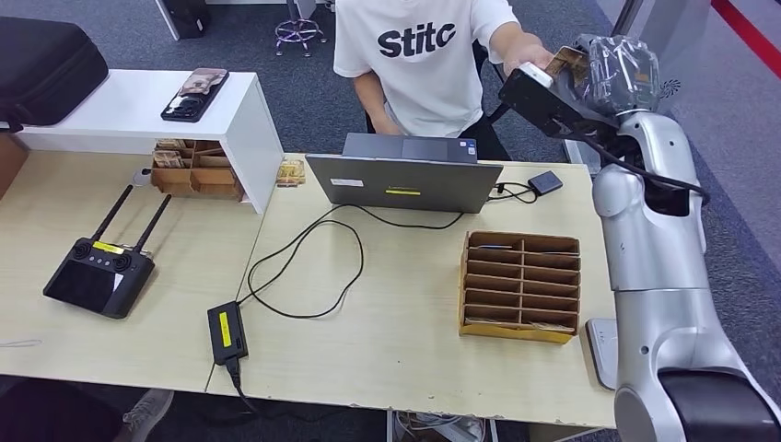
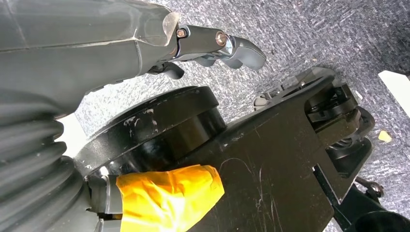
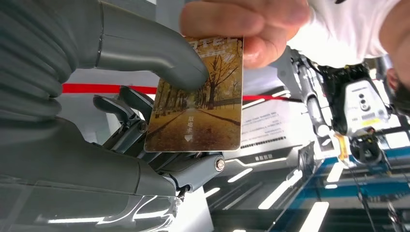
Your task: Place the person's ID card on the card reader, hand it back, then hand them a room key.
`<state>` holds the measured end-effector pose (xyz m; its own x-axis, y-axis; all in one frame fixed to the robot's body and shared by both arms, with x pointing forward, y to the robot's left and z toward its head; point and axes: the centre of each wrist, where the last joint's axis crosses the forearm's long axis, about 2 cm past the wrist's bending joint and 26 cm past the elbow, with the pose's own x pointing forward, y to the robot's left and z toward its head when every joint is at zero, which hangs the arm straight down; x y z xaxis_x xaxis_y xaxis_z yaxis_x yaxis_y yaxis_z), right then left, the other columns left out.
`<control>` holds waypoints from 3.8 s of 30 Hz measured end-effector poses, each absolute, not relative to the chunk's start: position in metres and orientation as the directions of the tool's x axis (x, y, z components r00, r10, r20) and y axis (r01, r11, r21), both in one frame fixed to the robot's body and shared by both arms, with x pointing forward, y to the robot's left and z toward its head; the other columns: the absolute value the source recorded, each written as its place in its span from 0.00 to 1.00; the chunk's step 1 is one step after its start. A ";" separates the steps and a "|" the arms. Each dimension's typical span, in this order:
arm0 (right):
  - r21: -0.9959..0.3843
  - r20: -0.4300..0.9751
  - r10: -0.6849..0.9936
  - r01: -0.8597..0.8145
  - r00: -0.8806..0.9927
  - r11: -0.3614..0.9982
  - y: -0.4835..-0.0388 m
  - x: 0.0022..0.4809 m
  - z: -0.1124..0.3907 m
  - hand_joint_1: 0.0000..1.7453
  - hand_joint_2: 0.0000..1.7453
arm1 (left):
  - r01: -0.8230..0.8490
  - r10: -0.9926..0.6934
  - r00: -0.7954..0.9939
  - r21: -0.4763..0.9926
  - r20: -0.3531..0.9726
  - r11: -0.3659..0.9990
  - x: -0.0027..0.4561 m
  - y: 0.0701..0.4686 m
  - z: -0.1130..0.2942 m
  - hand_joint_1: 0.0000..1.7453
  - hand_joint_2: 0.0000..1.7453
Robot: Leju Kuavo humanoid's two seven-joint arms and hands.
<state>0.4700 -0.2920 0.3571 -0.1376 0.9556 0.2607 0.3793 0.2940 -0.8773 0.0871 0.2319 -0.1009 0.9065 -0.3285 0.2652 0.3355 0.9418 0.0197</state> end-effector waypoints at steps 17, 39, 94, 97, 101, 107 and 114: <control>-0.925 0.244 0.966 0.278 -0.085 0.259 -0.292 0.488 0.339 0.40 1.00 | 0.334 -0.327 0.911 0.015 0.253 0.942 0.088 0.231 -0.101 0.00 1.00; -0.925 0.212 0.969 0.295 -0.130 0.241 -0.284 0.484 0.333 0.00 1.00 | 0.329 -0.321 0.914 0.013 0.249 0.944 0.088 0.231 -0.101 0.00 1.00; -0.915 0.132 0.989 0.375 -0.067 0.148 -0.390 0.351 0.208 0.00 1.00 | 0.174 -0.166 0.958 -0.012 0.232 0.985 0.080 0.227 -0.102 0.00 1.00; -0.932 0.120 0.990 0.335 -0.070 0.137 -0.386 0.348 0.194 0.00 1.00 | 0.171 -0.164 0.959 -0.013 0.231 0.985 0.080 0.227 -0.102 0.00 1.00; -0.942 0.113 0.991 0.308 -0.074 0.131 -0.384 0.347 0.187 0.00 1.00 | 0.171 -0.163 0.959 -0.013 0.231 0.985 0.080 0.227 -0.102 0.00 1.00; -0.955 0.095 0.992 0.272 -0.087 0.116 -0.383 0.346 0.179 0.00 1.00 | 0.163 -0.155 0.961 -0.013 0.227 0.987 0.079 0.227 -0.102 0.00 1.00; -0.971 0.078 0.990 0.218 -0.115 0.101 -0.384 0.337 0.166 0.00 1.00 | 0.148 -0.141 0.964 -0.016 0.224 0.989 0.079 0.227 -0.102 0.00 1.00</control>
<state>0.3366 -0.3838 0.1656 -0.1147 0.9904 0.0777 0.2177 0.1013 -0.9707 0.0791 0.2272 -0.1019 0.9644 -0.1410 0.2237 0.1483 0.9888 -0.0157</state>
